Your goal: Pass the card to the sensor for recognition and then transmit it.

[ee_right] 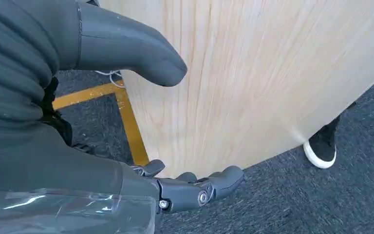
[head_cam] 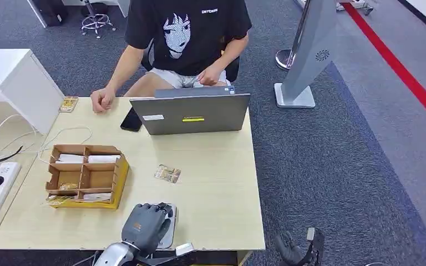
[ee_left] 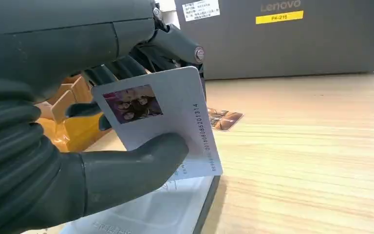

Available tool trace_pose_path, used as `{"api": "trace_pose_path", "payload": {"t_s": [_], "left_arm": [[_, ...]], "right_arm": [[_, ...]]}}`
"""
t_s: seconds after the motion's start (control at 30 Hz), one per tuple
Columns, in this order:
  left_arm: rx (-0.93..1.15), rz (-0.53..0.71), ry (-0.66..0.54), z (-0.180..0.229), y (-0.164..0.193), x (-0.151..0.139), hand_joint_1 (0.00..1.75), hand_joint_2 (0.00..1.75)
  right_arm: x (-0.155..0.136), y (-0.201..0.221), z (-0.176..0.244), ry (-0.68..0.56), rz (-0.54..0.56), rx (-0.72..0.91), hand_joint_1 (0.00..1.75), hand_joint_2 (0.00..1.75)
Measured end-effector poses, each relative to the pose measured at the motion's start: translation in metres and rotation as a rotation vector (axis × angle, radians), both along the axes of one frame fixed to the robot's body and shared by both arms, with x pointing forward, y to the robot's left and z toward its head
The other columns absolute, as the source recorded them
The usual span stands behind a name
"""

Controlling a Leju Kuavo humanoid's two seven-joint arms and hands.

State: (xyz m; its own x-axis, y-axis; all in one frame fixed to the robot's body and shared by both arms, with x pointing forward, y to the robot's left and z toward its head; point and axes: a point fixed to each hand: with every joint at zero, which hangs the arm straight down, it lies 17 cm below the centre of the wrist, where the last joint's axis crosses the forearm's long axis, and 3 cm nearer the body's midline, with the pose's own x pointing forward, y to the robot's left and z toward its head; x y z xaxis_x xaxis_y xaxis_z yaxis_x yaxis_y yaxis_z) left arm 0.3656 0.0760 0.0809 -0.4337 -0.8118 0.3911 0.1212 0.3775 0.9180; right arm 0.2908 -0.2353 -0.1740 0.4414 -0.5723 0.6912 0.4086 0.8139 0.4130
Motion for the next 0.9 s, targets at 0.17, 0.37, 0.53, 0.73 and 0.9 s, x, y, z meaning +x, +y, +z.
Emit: {"api": "trace_pose_path", "payload": {"t_s": [0.17,0.37,0.53,0.73,0.9], "left_arm": [[-0.004,0.003,-0.009,0.003,0.002,0.003,1.75,1.75],[-0.011,0.056,-0.128,0.051,0.031,0.04,1.75,1.75],[-0.001,0.112,-0.224,0.089,0.058,0.066,1.75,1.75],[-0.011,0.208,-0.361,0.148,0.105,0.103,1.75,1.75],[0.0,0.252,-0.421,0.176,0.13,0.118,1.75,1.75]], "right_arm": [[0.0,0.0,0.0,0.0,0.003,-0.001,0.0,1.75],[0.0,0.003,-0.001,0.005,0.017,-0.003,0.0,1.75],[0.002,0.004,0.0,0.005,0.028,-0.005,0.0,1.75],[0.007,0.014,0.002,0.005,0.065,-0.003,0.0,1.75],[0.01,0.02,0.004,0.002,0.079,0.001,0.0,1.75]]}}
